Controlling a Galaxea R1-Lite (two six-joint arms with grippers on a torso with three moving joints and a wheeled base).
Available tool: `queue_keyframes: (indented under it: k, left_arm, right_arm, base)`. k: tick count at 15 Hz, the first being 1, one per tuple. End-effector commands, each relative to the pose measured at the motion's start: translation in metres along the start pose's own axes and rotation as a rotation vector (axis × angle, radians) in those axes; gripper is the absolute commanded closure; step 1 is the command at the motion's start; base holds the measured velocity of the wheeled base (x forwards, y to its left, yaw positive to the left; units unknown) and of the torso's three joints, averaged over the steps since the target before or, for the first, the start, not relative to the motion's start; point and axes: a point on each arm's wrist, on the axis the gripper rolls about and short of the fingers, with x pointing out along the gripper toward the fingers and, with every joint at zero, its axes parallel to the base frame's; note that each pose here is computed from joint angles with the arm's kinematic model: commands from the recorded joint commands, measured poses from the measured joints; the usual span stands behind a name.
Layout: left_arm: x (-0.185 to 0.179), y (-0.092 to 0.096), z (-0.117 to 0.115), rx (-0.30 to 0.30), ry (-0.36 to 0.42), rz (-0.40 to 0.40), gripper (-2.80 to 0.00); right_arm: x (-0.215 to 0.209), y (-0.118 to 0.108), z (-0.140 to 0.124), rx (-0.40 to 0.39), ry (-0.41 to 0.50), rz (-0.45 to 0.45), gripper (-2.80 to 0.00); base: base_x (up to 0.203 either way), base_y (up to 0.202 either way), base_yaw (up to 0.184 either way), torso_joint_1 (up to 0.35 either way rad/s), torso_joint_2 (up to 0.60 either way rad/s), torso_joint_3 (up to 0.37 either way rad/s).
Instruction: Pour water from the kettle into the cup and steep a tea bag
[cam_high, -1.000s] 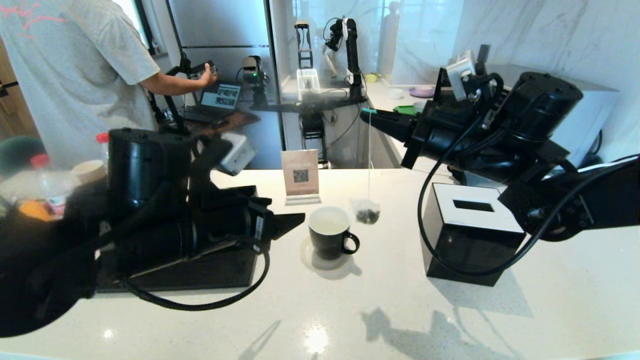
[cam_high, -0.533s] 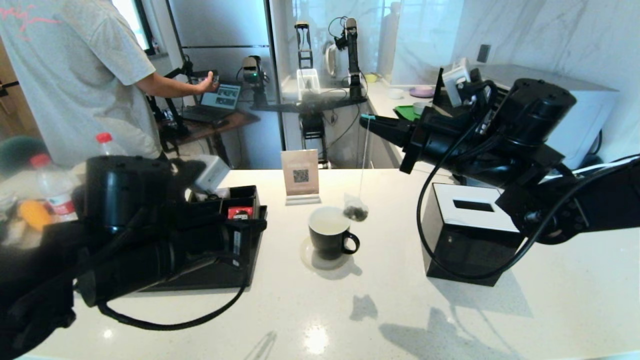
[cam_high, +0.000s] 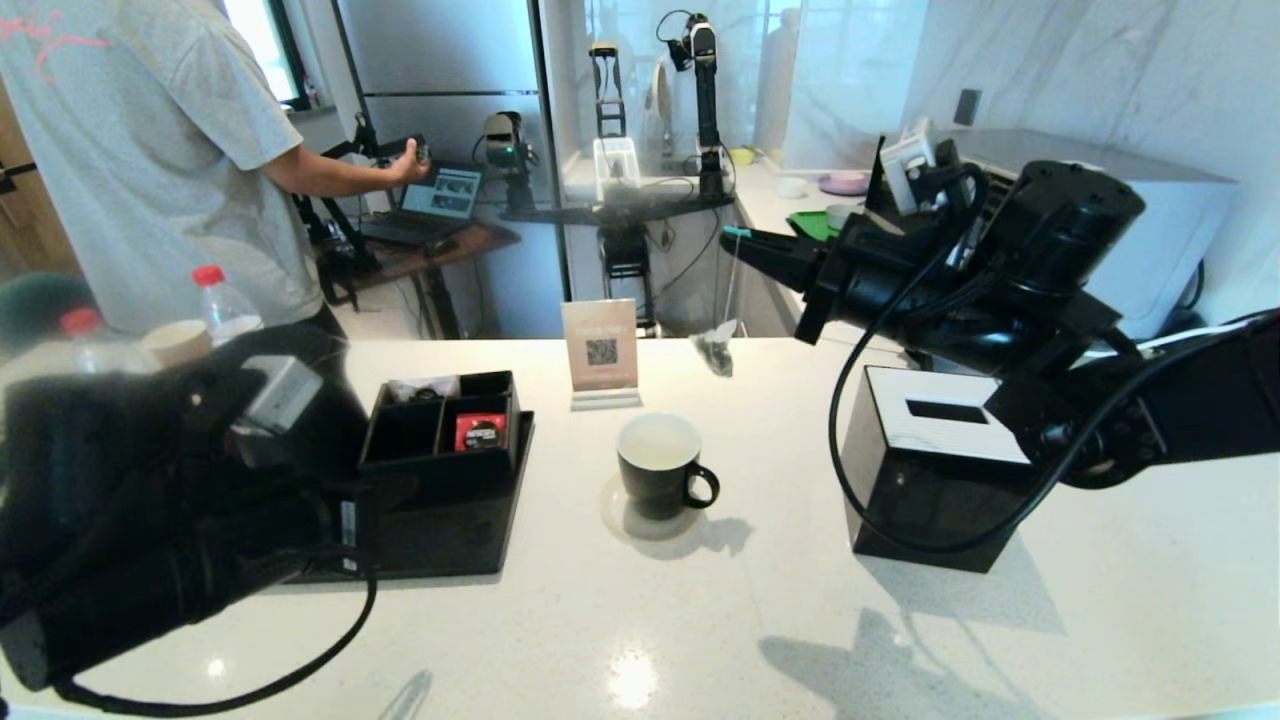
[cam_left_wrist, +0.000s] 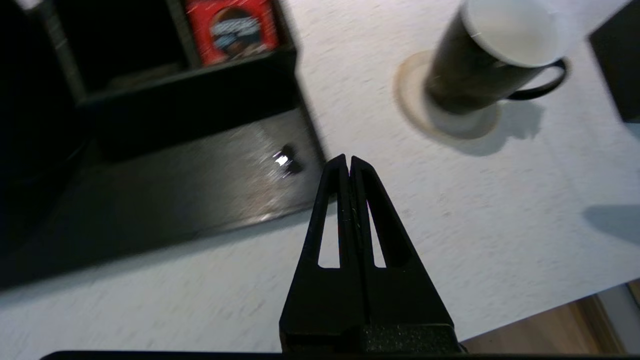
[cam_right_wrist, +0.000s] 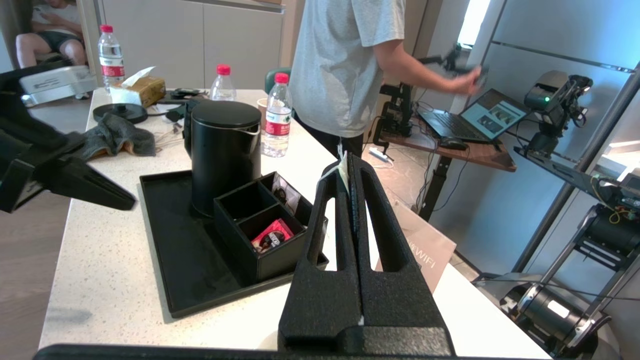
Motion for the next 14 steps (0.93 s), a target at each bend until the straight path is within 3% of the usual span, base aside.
queue_keyframes:
  k: [1,6,14]
  left_arm:
    - [-0.022,0.015,-0.018,-0.038,-0.006,0.071,0.0]
    - [-0.063,0.028,-0.058,-0.109,-0.044,0.173,0.0]
    - [-0.118,0.02,-0.118,-0.159,-0.194,0.176,0.0]
  right_arm:
    - [0.001,0.0,0.001,-0.007,-0.009,0.005,0.0]
    - [0.0,0.0,0.002,-0.017,-0.023,0.005,0.0]
    - [0.003,-0.002,-0.01,-0.011,-0.018,0.013,0.0]
  base:
    - [0.0,0.0,0.0,0.0,0.0,0.0]
    - [0.0,0.0,0.0,0.0,0.0,0.0]
    - [0.0,0.0,0.0,0.0,0.0,0.0]
